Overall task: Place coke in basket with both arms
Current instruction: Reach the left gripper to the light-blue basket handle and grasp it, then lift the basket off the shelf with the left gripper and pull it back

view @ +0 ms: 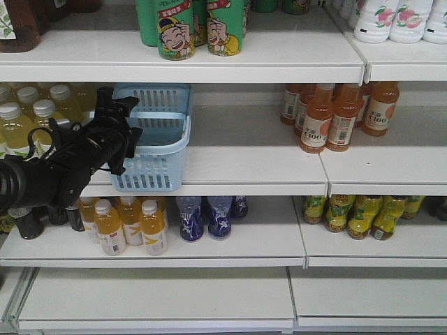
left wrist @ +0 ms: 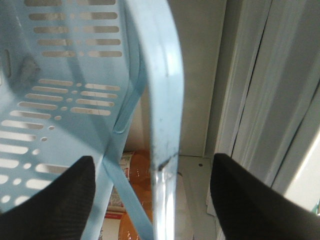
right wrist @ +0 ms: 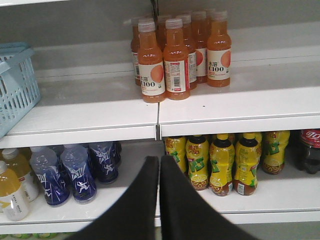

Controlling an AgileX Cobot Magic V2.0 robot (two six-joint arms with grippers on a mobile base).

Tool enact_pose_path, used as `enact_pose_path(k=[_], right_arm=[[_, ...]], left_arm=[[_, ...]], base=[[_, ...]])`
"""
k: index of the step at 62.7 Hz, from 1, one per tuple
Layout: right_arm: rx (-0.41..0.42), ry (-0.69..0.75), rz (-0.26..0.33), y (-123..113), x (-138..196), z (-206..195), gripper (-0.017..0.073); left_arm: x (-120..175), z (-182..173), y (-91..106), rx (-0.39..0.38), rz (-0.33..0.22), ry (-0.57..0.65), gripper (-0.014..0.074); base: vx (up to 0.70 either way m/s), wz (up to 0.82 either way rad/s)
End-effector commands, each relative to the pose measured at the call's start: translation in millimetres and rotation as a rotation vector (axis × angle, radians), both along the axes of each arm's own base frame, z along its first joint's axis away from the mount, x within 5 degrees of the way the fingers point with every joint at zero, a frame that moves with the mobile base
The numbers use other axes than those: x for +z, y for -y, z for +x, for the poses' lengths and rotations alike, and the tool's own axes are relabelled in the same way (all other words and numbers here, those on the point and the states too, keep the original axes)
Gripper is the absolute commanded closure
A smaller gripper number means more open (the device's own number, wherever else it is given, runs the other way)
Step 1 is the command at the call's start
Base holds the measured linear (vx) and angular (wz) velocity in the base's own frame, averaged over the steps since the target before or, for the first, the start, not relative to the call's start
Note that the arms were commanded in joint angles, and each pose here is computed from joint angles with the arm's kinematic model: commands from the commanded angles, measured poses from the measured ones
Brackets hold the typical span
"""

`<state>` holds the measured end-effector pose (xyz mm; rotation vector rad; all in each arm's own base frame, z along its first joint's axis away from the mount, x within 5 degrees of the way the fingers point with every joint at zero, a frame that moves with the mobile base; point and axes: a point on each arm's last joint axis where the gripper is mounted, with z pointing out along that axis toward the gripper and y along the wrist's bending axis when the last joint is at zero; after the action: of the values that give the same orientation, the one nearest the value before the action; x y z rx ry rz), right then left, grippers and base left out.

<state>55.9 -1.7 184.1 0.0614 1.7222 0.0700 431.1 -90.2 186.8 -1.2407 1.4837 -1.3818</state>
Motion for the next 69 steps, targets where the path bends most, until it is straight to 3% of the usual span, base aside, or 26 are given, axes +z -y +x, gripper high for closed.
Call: enact_pose_path(k=[1, 21, 36, 42, 48, 55, 69], right_arm=[[0.022, 0.076, -0.015, -1.7, 3.6, -0.1, 0.0564], [0.022, 0.076, -0.015, -1.7, 3.6, -0.1, 0.0564], [0.022, 0.076, -0.015, -1.7, 3.6, -0.1, 0.0564], [0.022, 0.076, -0.015, -1.7, 3.6, -0.1, 0.0564], [0.022, 0.076, -0.015, -1.7, 3.6, -0.1, 0.0564], [0.022, 0.076, -0.015, -1.7, 3.6, -0.1, 0.0564], [0.022, 0.076, -0.015, -1.7, 3.7, -0.1, 0.0564]], left_arm=[[41.4, 4.8, 0.0, 0.004, -0.064, 0.181, 0.0116], [38.4, 9.1, 0.4, 0.010, -0.069, 0.185, 0.0188], [38.5, 8.9, 1.1, 0.001, -0.038, 0.195, 0.0425], [39.9, 7.8, 4.5, -0.040, -0.007, 0.220, 0.0525], [42.2, 5.2, 11.2, -0.120, 0.051, 0.268, 0.0599], [46.7, -0.4, 21.5, -0.245, 0.094, 0.350, 0.0601], [43.7, -18.6, 44.4, -0.571, 0.100, 0.352, 0.0601]], base=[[0.00, 0.00], [0.00, 0.00], [0.00, 0.00], [0.00, 0.00], [0.00, 0.00], [0.00, 0.00], [0.00, 0.00]])
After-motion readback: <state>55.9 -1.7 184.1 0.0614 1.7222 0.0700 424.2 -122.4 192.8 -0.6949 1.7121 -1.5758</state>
